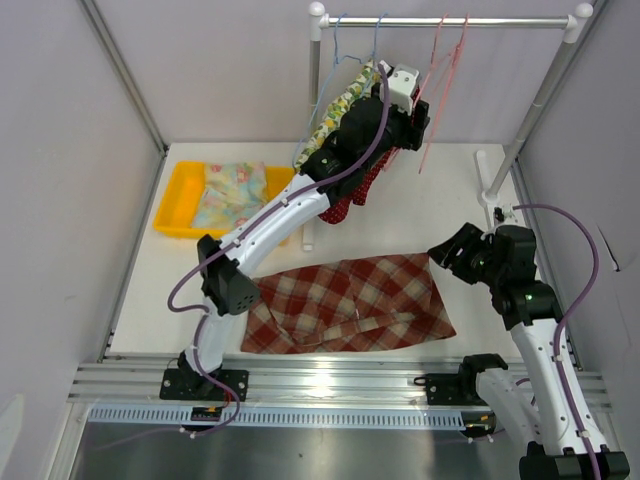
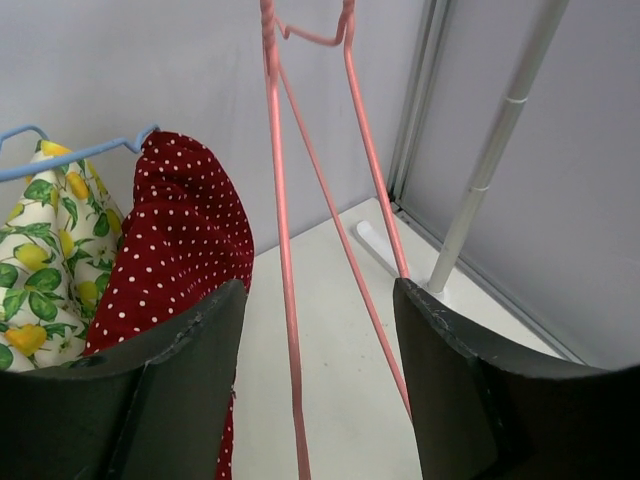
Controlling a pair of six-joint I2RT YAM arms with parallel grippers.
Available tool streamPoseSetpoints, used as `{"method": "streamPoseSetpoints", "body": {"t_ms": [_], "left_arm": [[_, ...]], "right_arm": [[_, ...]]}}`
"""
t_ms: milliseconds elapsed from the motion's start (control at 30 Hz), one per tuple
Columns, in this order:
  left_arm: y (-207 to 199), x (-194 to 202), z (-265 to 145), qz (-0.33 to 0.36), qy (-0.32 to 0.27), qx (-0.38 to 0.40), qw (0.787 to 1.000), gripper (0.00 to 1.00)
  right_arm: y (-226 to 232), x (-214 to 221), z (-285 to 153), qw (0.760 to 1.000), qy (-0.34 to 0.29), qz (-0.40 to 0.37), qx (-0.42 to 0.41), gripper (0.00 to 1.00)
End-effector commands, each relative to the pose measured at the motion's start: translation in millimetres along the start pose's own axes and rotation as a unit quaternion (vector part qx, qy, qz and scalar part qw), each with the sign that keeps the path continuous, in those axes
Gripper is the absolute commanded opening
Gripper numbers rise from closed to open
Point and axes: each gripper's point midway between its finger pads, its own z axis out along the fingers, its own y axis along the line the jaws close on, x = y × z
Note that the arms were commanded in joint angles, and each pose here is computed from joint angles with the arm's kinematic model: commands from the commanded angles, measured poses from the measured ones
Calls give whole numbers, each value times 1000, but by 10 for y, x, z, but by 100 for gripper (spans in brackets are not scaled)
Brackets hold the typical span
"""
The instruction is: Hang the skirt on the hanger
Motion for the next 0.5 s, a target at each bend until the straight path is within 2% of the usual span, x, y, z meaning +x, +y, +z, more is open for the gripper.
{"method": "streamPoseSetpoints", "body": {"t_ms": [0,200,300,333,400,433,467], "left_arm": [[39,-243,35,3,-40,-14,999,66],[77,-121,117,0,-34,-17,999,60],[58,-131,128,-1,-37,-12,999,49],[61,-135,130,0,-39,-13,999,38],[77,-200,118,0,-46,-15,999,28],[79,-262,102,0,-53,-15,998,17],[75,-319,87,2,-59,-15,998,12]], "right_arm": [[192,-156,-109,999,-20,-25,-30,57],[183,-148,-113,999,-18,-30,-29,57],[172,-151,-125,999,-20,-34,-26,57],[173,-154,-130,999,-22,-36,-26,58],[169,-163,-136,999,-23,-38,-25,57],[174,-171,-144,999,-24,-39,-25,57],[174,-174,-147,999,-25,-39,-24,57]]}}
